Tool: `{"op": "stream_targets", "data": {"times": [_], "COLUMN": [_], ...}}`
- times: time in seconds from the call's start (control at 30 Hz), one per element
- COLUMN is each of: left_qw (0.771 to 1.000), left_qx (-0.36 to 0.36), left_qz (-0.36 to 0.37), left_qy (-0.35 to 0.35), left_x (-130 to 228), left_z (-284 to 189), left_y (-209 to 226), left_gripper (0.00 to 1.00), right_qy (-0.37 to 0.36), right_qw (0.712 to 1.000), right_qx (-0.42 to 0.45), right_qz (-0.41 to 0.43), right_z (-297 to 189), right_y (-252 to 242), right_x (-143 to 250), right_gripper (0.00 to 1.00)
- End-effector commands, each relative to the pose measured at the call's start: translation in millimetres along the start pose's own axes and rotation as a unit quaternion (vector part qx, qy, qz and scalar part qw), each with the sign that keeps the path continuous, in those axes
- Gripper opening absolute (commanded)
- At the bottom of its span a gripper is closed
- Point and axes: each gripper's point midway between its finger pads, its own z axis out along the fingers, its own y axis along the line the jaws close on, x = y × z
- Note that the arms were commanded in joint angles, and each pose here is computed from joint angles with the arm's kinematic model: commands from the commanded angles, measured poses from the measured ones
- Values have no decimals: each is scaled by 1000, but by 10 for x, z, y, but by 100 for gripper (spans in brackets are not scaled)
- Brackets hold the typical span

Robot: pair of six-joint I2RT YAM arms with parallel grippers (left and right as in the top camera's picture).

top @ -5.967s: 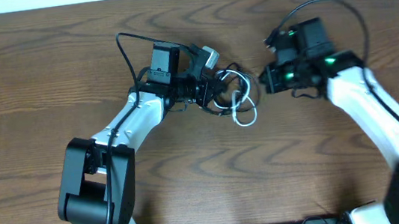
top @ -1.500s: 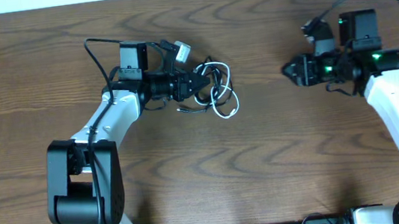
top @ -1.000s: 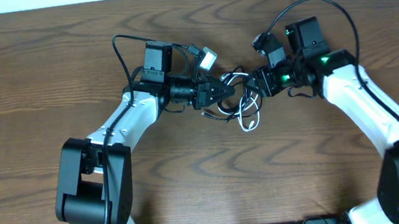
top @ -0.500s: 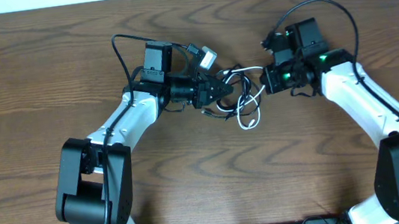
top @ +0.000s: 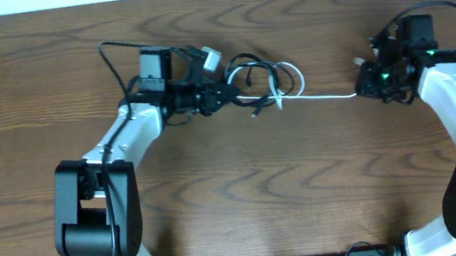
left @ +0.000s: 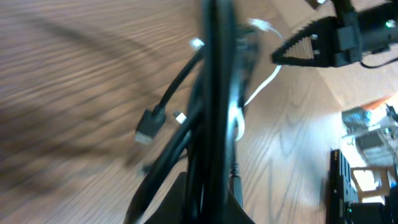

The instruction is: Untangle cables

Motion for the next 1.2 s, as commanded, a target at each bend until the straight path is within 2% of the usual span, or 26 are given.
{"op": "stream_targets", "data": {"times": [0.0, 0.23, 0.43, 0.67, 1.0, 1.03, 1.07, 1.17], "left_qw": [1000, 999, 998, 996, 996, 996, 997, 998], "left_qx": [-17, -28, -49, -70, -62, -56, -50, -19], "left_qz": [-11, -16, -19, -48, -56, -56, -55, -52], "left_qy": [-7, -6, -22, -31, -28, -28, -29, -31], "left_x": [-15, 28, -8, 25, 49, 47, 43, 24], "left_z": [-138, -246, -399, -597, -591, -584, -579, -543], "left_y": [141, 237, 395, 563, 534, 512, 488, 369], "left_gripper": [8, 8, 8, 8, 8, 8, 8, 8], "right_qy": [-9, -13, -13, -16, -10, -8, -6, 3], "right_qw": [1000, 999, 994, 992, 993, 994, 995, 1000], "right_qx": [26, 41, 88, 94, 85, 75, 60, -12], "right_qz": [10, 31, 61, 86, 83, 80, 74, 28], "right_z": [-43, -81, -124, -171, -166, -156, -145, -115], "right_y": [-205, -359, -587, -729, -697, -653, -590, -291], "right_x": [-43, -65, -41, -40, -20, -17, -13, -2], "right_gripper": [1, 1, 1, 1, 1, 3, 13, 55]}}
